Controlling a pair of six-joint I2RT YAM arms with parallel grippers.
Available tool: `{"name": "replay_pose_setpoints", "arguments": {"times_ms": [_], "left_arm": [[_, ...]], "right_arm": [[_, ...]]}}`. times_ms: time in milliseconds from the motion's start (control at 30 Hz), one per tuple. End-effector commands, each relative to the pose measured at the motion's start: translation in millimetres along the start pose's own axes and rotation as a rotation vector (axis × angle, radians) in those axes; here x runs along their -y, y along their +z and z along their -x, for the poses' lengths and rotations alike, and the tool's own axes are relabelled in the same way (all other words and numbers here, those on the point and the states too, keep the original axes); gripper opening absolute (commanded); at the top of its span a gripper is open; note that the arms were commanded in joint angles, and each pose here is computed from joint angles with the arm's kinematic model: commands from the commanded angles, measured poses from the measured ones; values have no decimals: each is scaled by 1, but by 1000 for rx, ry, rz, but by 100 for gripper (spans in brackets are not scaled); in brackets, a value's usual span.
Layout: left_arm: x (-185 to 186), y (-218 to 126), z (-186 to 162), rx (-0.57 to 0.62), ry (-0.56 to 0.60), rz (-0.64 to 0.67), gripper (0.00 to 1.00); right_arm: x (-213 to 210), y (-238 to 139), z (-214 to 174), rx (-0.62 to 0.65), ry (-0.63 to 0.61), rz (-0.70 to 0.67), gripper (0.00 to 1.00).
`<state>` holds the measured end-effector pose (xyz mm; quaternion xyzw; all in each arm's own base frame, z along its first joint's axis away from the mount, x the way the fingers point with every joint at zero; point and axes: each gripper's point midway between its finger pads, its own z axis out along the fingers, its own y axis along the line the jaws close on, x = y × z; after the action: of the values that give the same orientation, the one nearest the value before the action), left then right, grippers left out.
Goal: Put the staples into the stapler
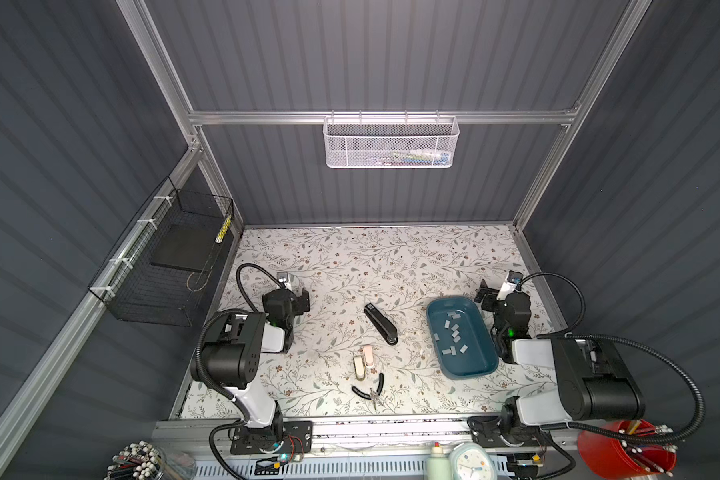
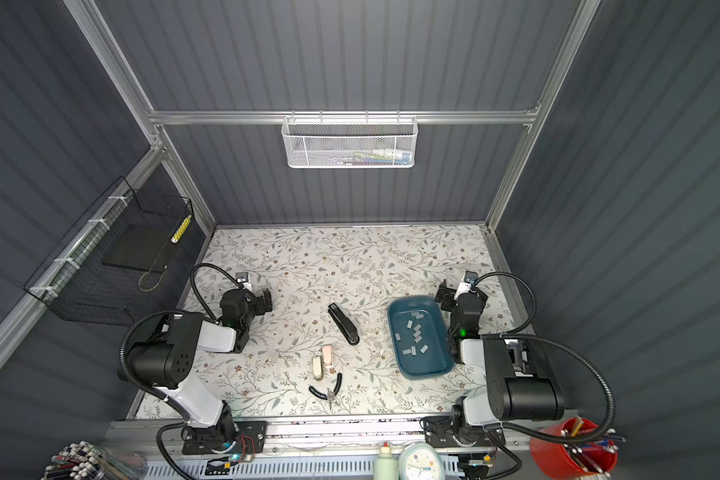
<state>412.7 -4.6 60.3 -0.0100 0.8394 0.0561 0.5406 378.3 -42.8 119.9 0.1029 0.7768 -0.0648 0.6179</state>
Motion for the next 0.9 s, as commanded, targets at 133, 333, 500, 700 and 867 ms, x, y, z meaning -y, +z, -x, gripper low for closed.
{"name": "replay_pose_setpoints", "arguments": {"times_ms": [133,333,500,700,867], "left_arm": [[0,3,5,12,7,-6,100],[0,2,6,17,5,-6,100],[0,1,7,25,5,-8,100],[0,0,7,26,5,-10,100],[0,1,7,26,5,-9,100]], "right_arm": [[0,0,3,19,1,-7,99],[0,0,3,18,0,-7,99],[0,0,3,17,0,-8,99],[1,0,3,18,0,-8,99],[0,0,3,18,0,-7,99]]}}
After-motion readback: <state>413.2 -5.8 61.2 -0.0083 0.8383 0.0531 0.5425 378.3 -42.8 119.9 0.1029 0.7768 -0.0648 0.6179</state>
